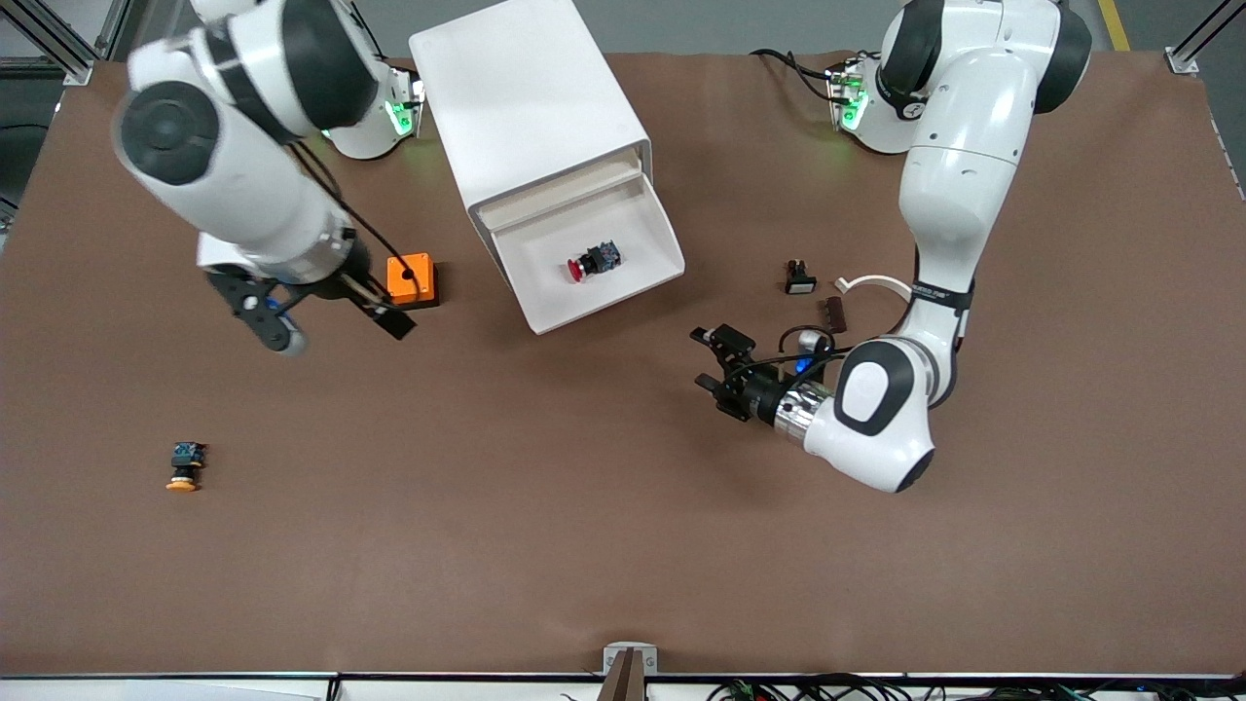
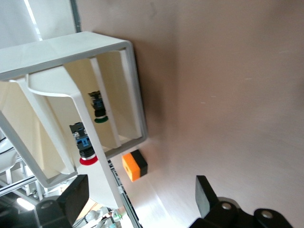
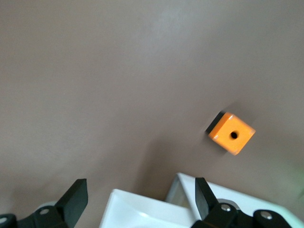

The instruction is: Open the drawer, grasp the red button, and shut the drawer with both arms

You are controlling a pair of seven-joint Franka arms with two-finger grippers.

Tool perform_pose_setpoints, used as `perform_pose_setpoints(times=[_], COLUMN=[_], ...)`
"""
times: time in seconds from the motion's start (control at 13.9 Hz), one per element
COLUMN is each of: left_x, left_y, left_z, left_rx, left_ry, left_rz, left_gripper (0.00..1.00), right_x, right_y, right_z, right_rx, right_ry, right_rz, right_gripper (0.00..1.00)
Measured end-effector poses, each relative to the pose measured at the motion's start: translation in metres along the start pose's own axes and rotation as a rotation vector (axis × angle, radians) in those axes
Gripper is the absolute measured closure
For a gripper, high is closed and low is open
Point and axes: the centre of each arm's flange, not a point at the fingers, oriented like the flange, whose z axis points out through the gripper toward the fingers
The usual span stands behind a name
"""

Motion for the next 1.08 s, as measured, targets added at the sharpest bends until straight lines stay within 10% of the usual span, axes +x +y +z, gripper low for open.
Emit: perform_pose_setpoints(times=[1.08], left_x=[0.016], left_y=[-0.055], left_z=[-0.125], left_rx=[-0.298], left_ry=[0.224], left_rz=[0.397], left_gripper=[0.01], right_x=[-0.197], right_y=[-0.049], right_z=[0.112], right_rx=[-0.033], right_ry=[0.028], right_rz=[0.176], right_gripper=[0.00])
